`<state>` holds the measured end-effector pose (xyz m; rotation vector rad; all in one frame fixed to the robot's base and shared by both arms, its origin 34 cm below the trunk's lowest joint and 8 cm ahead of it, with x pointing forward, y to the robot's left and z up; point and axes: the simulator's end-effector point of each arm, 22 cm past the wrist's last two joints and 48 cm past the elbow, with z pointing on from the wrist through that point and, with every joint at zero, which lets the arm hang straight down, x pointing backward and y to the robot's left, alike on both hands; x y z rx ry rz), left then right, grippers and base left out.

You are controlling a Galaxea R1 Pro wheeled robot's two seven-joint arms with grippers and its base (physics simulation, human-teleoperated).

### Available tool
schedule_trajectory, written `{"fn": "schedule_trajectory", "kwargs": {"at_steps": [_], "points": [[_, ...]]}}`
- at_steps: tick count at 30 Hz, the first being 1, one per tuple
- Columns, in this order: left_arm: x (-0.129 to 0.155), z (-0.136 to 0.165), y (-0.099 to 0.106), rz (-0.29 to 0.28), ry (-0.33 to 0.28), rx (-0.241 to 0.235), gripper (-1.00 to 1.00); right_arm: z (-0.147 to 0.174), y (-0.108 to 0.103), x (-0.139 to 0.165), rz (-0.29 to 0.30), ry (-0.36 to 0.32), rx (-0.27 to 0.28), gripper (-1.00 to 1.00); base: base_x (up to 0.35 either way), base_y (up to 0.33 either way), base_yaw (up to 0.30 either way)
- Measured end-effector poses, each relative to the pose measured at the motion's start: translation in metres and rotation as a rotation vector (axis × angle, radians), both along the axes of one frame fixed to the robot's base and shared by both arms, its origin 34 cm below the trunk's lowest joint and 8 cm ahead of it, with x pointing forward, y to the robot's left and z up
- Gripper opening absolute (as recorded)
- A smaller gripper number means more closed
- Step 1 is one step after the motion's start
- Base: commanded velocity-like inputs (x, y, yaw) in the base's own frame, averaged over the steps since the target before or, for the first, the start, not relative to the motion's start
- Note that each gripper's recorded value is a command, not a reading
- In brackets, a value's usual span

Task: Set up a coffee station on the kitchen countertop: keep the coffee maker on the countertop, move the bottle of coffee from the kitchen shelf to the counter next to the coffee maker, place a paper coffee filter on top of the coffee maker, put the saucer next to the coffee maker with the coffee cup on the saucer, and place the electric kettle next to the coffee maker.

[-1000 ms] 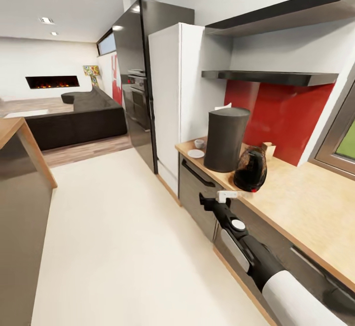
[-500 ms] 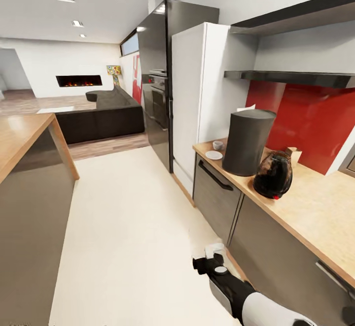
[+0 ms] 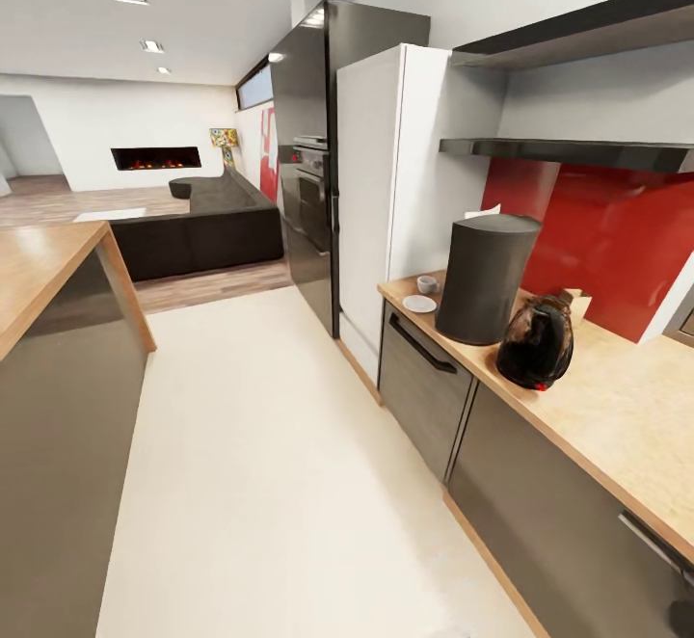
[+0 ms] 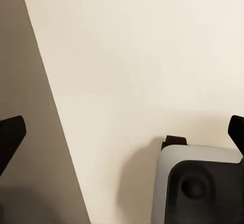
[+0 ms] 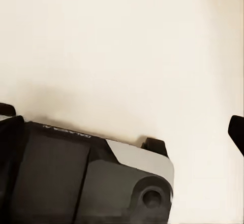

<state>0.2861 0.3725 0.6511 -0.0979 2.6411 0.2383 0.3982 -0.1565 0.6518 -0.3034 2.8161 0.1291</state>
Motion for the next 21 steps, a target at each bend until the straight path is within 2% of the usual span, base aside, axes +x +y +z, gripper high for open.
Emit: {"fn": "schedule_trajectory", "kwargs": {"at_steps": [1, 3, 7, 10, 21], "points": [[-0.001, 0.000, 0.000, 0.000, 0.002, 0.000, 1.00, -0.002, -0.004, -0.005, -0.004, 0.011, 0.010, 1.00, 0.000, 0.000, 0.000], [-0.003, 0.000, 0.002, 0.002, 0.005, 0.002, 1.00, -0.005, -0.013, -0.011, -0.059, 0.028, 0.032, 1.00, 0.000, 0.000, 0.000], [-0.006, -0.001, 0.002, 0.000, 0.009, 0.003, 1.00, -0.006, -0.018, -0.012, -0.150, 0.041, 0.061, 1.00, 0.000, 0.000, 0.000], [-0.006, -0.001, 0.001, -0.002, 0.011, 0.002, 1.00, -0.006, -0.019, -0.013, -0.166, 0.042, 0.066, 1.00, 0.000, 0.000, 0.000], [-0.007, -0.002, 0.001, -0.002, 0.013, 0.001, 1.00, -0.006, -0.018, -0.013, -0.166, 0.042, 0.065, 1.00, 0.004, 0.000, 0.000]]}}
